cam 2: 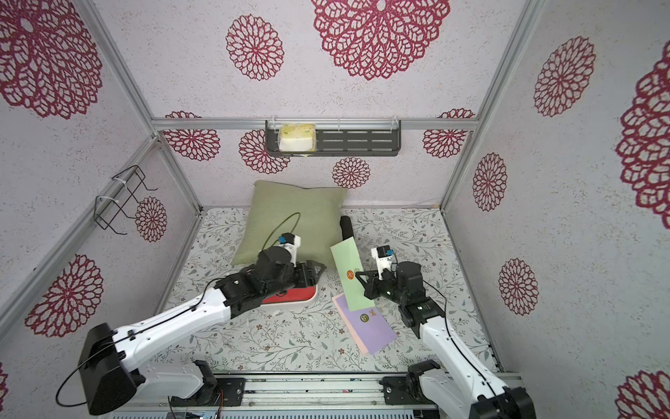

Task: Put the sealed envelopes into the storage box
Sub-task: Place the envelope in the storage box.

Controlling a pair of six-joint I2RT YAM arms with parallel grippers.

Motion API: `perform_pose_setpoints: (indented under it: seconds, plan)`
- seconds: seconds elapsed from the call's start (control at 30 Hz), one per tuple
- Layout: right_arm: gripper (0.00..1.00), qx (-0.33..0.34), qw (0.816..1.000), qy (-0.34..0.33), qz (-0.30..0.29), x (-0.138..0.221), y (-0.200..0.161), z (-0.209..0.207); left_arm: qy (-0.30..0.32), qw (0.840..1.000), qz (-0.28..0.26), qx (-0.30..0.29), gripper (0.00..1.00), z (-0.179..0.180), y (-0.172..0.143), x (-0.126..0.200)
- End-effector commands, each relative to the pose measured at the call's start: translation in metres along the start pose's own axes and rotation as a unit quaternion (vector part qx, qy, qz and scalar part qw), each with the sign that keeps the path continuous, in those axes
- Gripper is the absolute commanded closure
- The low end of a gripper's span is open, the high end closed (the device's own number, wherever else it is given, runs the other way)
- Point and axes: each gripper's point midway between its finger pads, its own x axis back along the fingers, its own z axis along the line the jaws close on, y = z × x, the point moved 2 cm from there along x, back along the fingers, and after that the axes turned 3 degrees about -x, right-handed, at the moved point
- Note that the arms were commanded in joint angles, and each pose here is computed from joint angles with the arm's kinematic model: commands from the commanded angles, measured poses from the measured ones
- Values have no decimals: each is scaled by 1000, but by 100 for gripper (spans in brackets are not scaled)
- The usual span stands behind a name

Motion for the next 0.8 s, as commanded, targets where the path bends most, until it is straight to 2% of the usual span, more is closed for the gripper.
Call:
perform_pose_setpoints:
  seconds: [0.0,0.13,0.27,0.37,0.6,0.77]
  plan:
    - [100,143,987,70,-8,-19,29,40,88,996,-9,32,27,66,-3,23]
    - [100,226,967,114,28,-45,42,64,125,989,-48,66,23,109,7,62]
    - [100,336,919,198,57,-64,43,105,150,981,-72,104,23,142,7,91]
    - [100,391,883,245,84,-82,40,127,159,976,-85,119,22,155,5,105]
    - [100,437,840,266,179,-134,24,140,163,971,-113,135,22,161,4,131]
    - [100,449,812,271,257,-157,0,138,193,966,-112,130,22,170,-3,144]
